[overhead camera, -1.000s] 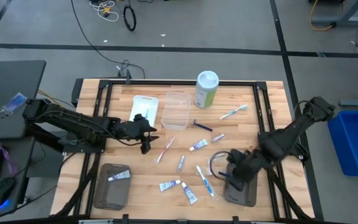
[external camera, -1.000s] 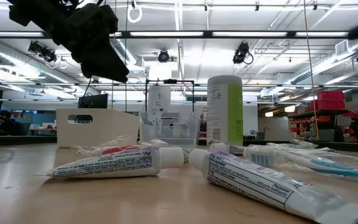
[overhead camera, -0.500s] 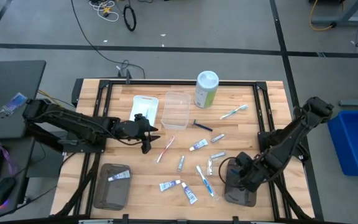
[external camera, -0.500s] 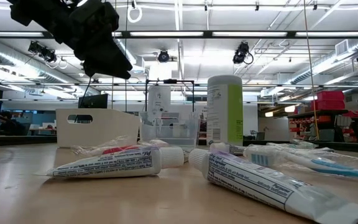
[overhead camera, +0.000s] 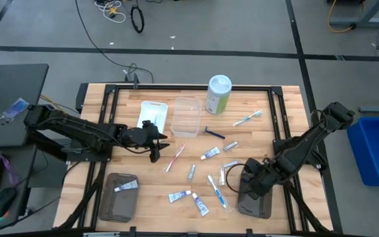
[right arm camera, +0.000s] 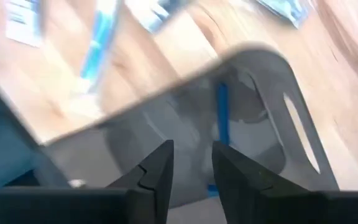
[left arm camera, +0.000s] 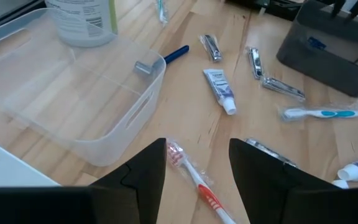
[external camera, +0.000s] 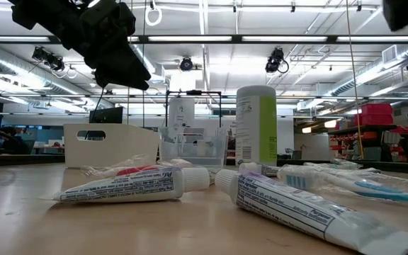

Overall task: Pick & Place Travel size toiletries
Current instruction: Put the nail cutter into the transparent bin

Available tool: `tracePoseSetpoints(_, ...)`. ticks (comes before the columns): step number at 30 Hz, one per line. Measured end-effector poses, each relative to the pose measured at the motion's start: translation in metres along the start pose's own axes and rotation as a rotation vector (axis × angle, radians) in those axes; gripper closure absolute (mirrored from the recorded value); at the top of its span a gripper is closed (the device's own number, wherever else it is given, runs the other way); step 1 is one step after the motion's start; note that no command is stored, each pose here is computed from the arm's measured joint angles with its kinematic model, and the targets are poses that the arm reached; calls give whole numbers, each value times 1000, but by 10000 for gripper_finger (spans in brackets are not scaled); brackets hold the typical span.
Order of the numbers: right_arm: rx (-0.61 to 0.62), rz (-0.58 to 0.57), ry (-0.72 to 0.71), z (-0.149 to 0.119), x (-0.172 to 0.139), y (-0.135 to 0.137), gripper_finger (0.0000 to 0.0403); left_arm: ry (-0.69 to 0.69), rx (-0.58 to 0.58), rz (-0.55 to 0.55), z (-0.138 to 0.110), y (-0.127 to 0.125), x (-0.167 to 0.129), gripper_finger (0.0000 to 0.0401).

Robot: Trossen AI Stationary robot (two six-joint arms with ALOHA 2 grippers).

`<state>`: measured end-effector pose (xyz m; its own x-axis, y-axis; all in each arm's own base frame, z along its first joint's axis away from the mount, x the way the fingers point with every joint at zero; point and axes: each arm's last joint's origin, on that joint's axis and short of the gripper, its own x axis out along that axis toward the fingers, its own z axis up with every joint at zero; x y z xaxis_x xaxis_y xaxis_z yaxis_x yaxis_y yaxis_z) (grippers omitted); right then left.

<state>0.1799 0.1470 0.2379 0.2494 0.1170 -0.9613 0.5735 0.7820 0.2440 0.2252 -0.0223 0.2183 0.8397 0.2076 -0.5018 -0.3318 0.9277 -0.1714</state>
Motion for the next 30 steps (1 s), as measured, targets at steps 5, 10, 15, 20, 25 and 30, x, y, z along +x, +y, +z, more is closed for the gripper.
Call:
tracePoseSetpoints(5, -75, 118, -118, 26, -35, 11, 286, -1, 3, 2, 0, 0, 0, 218)
tracePoseSetpoints(10, -368, -35, -435, 52, -47, 8, 284, -20, 5, 50, 1, 1, 0, 218)
tracePoseSetpoints(15, -502, -182, -444, 86, -37, -9, 263, -36, 40, 93, 1, 3, 0, 218)
tracePoseSetpoints(20, -470, -191, -278, 115, -7, -40, 232, -49, 64, 117, 2, 3, 0, 218)
tracePoseSetpoints(25, -450, -226, -117, 129, 27, -77, 209, -48, 68, 115, 2, 3, 0, 218)
tracePoseSetpoints(30, -484, -200, -88, 142, 57, -97, 190, -47, 98, 117, 2, 3, 0, 218)
